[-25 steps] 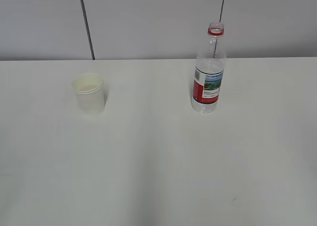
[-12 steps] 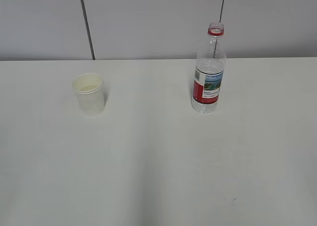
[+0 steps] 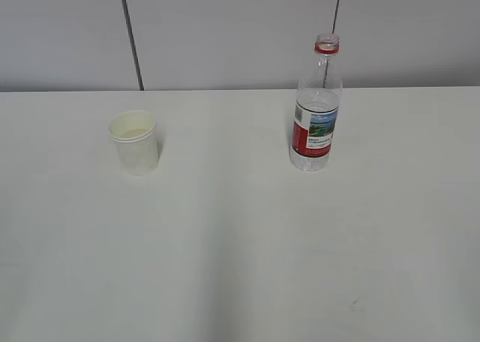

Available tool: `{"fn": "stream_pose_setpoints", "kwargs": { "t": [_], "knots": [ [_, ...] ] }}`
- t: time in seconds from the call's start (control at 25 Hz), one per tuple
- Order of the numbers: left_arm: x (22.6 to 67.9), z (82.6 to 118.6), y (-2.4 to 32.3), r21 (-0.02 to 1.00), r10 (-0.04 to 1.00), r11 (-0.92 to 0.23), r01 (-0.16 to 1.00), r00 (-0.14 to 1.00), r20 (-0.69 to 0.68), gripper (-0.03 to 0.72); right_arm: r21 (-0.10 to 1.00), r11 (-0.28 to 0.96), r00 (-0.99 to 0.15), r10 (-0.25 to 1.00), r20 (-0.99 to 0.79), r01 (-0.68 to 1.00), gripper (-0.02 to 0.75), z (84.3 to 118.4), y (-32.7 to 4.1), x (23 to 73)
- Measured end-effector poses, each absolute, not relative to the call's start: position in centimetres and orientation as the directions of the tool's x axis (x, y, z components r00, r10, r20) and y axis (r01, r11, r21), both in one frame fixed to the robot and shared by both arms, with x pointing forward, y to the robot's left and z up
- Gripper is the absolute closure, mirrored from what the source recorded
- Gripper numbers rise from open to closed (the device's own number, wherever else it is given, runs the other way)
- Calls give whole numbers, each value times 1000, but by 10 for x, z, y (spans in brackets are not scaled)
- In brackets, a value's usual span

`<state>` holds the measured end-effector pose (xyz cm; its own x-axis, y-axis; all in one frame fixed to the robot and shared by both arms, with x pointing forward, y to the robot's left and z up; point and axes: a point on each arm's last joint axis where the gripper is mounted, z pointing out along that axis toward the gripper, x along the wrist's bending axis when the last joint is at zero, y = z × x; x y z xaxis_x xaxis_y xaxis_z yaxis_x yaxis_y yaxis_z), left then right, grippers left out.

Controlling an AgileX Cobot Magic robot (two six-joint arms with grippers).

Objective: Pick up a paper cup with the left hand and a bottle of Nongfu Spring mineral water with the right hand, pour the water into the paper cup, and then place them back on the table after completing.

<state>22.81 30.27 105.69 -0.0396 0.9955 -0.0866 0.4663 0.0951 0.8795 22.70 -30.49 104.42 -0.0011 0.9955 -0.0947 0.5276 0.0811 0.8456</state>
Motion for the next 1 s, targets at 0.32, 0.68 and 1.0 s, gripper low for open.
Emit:
{"fn": "stream_pose_setpoints", "kwargs": {
  "t": [0.32,0.68,1.0],
  "knots": [
    [228,1057,303,880,995,95,466,-40,-87,450,847,83,-2,995,-97,526,166,1044,-305,227],
    [228,1057,303,880,995,95,466,-40,-87,450,847,83,-2,995,-97,526,166,1044,-305,227],
    [228,1057,303,880,995,95,466,-40,-87,450,847,83,-2,995,-97,526,166,1044,-305,227]
  ]
}}
